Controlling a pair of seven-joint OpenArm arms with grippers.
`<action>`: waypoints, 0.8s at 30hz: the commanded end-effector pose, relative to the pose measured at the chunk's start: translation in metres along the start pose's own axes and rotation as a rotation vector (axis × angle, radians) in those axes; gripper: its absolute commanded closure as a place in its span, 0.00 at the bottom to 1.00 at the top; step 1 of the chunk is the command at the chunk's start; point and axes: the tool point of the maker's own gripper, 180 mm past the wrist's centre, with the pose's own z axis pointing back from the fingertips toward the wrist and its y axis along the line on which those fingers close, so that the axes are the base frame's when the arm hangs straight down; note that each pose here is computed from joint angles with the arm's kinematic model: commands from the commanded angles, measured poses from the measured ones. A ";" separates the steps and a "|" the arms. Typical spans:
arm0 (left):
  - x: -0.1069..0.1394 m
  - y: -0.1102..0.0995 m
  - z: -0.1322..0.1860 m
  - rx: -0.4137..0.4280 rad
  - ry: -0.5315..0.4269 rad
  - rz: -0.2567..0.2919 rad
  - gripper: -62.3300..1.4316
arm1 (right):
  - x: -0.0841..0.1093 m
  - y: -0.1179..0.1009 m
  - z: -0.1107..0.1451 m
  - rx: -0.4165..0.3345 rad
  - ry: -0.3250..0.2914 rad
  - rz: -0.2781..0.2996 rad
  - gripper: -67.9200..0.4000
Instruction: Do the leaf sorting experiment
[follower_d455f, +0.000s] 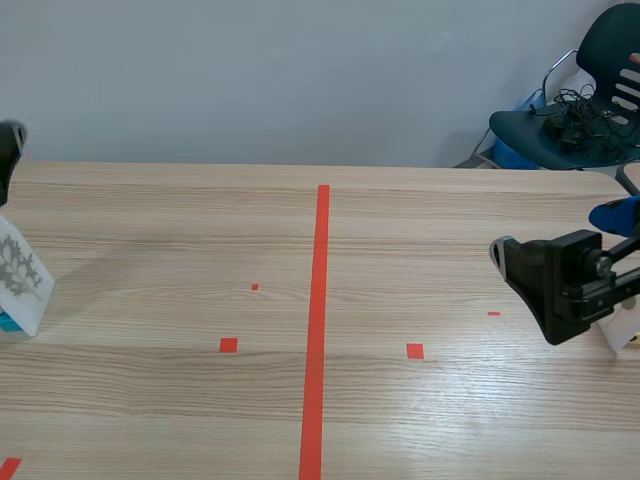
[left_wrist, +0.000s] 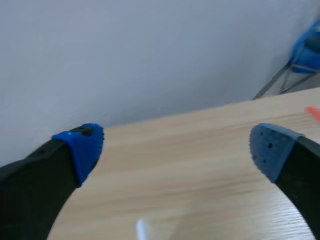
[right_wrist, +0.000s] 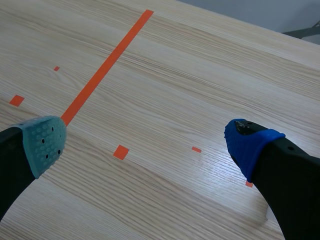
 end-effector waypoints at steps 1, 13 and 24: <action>0.010 -0.021 0.002 -0.070 -0.010 0.007 0.00 | 0.008 -0.004 -0.001 -0.006 -0.024 0.011 0.00; 0.023 -0.157 0.063 -0.513 0.027 0.087 0.00 | 0.009 -0.007 -0.001 -0.021 -0.028 0.006 0.00; 0.009 -0.171 0.077 -0.542 0.066 0.146 0.00 | 0.009 -0.007 -0.001 -0.020 -0.031 0.006 0.00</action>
